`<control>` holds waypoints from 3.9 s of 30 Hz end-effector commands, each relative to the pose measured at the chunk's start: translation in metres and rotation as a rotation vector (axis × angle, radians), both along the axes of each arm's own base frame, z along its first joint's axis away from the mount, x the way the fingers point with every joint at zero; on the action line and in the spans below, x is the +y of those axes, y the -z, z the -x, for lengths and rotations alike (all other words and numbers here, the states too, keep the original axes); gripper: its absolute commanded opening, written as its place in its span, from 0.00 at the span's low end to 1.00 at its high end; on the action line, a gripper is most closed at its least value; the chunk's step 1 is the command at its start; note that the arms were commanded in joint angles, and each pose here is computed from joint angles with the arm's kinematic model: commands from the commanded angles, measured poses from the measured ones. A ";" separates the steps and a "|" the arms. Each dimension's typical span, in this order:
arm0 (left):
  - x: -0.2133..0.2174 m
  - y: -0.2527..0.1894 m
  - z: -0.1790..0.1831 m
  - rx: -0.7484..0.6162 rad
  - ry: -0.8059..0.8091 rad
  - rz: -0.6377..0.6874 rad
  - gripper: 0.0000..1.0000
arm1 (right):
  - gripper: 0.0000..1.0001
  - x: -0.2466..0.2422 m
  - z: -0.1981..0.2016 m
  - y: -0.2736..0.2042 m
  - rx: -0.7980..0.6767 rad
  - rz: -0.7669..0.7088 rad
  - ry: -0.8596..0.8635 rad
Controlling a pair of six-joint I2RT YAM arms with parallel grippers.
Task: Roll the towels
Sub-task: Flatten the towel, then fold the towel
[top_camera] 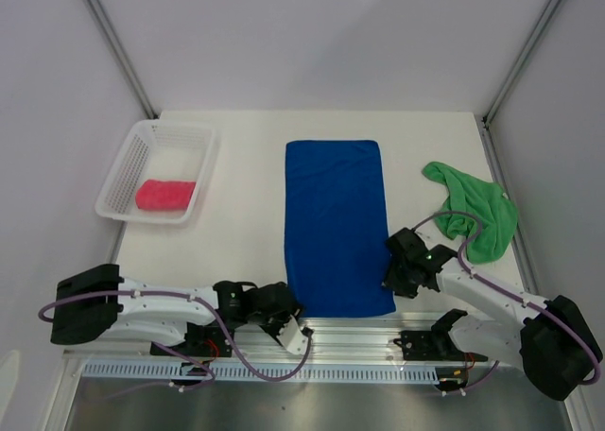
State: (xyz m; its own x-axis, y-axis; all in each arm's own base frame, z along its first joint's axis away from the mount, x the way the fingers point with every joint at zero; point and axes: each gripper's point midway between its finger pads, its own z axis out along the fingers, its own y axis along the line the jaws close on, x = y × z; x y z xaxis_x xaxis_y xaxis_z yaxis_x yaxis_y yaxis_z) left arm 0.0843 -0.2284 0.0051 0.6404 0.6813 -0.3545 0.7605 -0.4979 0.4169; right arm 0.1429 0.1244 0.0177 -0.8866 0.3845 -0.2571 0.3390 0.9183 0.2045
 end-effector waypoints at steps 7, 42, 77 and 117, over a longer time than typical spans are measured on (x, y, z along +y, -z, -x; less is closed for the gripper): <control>-0.019 -0.004 -0.004 -0.013 -0.003 0.044 0.21 | 0.38 0.005 0.011 0.003 0.033 -0.010 -0.010; -0.015 -0.018 -0.009 0.063 -0.239 0.120 0.01 | 0.39 -0.002 0.060 0.011 0.177 -0.015 0.058; -0.012 -0.076 -0.094 -0.010 -0.513 0.314 0.01 | 0.00 0.017 -0.012 -0.084 -0.220 -0.082 0.087; 0.011 -0.103 -0.434 0.094 -1.350 0.299 0.01 | 0.00 0.009 -0.426 -0.059 -0.354 -0.302 0.260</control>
State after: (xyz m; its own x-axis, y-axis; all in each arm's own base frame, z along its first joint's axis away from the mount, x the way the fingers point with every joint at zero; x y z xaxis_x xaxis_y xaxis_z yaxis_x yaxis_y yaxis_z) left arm 0.5086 -0.2120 0.0906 -0.4796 0.6739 -0.5620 0.6429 0.7058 0.2976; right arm 0.5494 0.1288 0.0576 -0.6617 0.6560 -0.3630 0.4296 0.7286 0.5335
